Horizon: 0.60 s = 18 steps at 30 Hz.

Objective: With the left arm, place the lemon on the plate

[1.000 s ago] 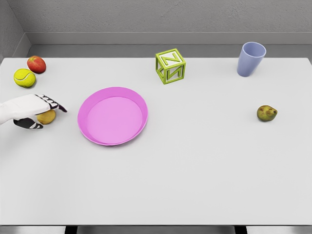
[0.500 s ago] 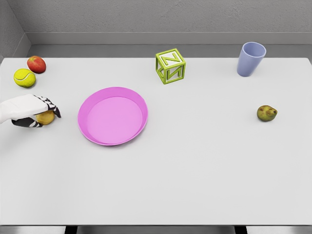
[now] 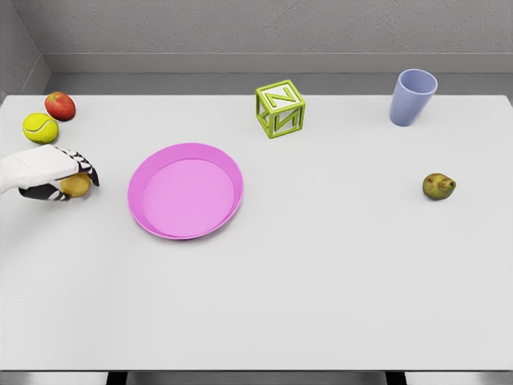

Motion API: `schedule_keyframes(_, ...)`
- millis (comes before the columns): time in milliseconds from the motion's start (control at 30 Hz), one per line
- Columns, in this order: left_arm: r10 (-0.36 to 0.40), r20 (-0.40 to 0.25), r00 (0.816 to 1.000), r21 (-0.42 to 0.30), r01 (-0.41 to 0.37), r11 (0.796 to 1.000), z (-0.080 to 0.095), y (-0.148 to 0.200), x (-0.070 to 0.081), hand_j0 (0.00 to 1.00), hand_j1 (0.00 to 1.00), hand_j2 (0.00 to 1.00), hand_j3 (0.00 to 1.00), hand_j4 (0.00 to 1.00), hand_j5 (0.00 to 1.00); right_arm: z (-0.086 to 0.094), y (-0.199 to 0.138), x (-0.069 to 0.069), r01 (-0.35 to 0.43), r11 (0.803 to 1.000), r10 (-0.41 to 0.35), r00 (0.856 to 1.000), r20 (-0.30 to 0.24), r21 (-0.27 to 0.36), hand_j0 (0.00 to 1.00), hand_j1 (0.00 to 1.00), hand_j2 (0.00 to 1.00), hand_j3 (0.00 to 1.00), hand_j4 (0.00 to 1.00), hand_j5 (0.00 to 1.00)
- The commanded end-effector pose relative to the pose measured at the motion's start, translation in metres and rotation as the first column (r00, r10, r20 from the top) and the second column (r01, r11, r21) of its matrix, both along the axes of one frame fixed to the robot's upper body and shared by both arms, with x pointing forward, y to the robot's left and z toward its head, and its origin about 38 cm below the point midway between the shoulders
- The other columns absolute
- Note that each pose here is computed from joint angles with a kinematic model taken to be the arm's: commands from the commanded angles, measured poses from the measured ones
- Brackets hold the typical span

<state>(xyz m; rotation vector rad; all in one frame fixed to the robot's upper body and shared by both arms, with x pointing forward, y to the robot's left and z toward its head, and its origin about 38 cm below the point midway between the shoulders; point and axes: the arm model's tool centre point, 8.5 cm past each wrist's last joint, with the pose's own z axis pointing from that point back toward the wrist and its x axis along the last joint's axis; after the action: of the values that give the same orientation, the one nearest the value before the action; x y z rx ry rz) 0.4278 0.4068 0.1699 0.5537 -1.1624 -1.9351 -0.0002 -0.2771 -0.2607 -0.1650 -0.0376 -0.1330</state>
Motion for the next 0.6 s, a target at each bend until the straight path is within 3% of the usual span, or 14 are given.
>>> schedule_keyframes(0,0.001,0.006,1.0,-0.01,-0.001,1.0,0.003,0.0,0.0,0.59,0.59,0.59,0.59,0.59,0.59,0.0,0.0,0.0,0.0,1.0,0.0,1.0,0.0,0.0,1.0,1.0,1.0,1.0,1.0,1.0)
schedule_keyframes(567,-0.034,0.057,0.998,-0.056,0.038,0.998,0.021,-0.016,0.005,0.6,0.6,0.6,0.6,0.6,0.6,0.0,0.0,0.0,0.0,1.0,0.0,1.0,0.0,0.0,1.0,1.0,1.0,1.0,1.0,1.0)
